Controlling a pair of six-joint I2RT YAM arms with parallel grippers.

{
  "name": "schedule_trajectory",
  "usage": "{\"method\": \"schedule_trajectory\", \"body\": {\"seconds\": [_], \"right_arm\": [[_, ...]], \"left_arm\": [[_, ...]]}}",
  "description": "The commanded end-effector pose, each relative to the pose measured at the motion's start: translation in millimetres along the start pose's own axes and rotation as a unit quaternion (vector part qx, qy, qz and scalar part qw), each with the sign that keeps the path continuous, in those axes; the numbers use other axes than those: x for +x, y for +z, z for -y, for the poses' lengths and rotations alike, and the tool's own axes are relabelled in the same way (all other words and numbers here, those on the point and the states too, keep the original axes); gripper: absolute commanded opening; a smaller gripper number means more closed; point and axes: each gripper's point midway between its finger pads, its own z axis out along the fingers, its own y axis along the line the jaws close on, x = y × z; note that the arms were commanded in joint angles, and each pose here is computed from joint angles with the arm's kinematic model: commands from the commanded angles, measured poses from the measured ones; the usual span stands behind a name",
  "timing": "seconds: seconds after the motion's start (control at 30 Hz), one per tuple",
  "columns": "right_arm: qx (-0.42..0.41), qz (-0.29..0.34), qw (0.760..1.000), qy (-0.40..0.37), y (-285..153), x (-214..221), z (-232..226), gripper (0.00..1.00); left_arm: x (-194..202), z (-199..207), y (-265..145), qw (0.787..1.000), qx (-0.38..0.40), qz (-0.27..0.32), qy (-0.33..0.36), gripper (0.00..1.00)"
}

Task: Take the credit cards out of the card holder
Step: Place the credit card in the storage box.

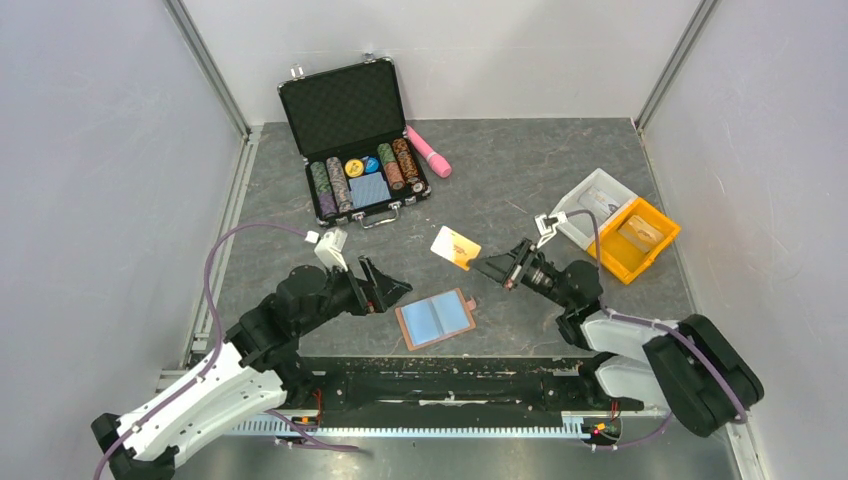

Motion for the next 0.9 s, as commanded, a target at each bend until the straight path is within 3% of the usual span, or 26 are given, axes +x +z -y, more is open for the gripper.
{"method": "schedule_trajectory", "body": {"seconds": [0.0, 0.17, 0.4, 0.5, 0.6, 0.87], "right_arm": [[0.078, -0.02, 0.994, -0.072, 12.8, -21.5, 23.6, 0.0], [0.197, -0.033, 0.971, -0.131, 12.7, -58.1, 50.6, 0.0], [0.314, -0.021, 0.938, -0.143, -25.0, -122.9, 77.4, 0.0], [0.384, -0.02, 0.912, -0.142, -56.2, -149.5, 92.5, 0.0], [0.468, -0.003, 0.872, -0.145, -98.6, -184.1, 99.8, 0.0], [0.552, 0.071, 0.823, -0.109, -186.8, -245.5, 91.2, 0.0]], "left_arm": [[-16.7, -14.8, -11.8, 0.995, -0.058, 0.013, 0.077, 1.0], [-27.6, -11.7, -22.9, 0.99, -0.067, 0.015, 0.127, 1.0], [-28.3, -20.3, -26.8, 0.979, -0.085, 0.0, 0.187, 1.0], [-23.2, -28.7, -25.3, 0.975, -0.097, -0.015, 0.2, 1.0], [-19.0, -24.9, -24.1, 0.976, -0.087, -0.026, 0.197, 1.0], [-12.5, -23.9, -27.4, 0.976, -0.073, -0.036, 0.2, 1.0]]}}
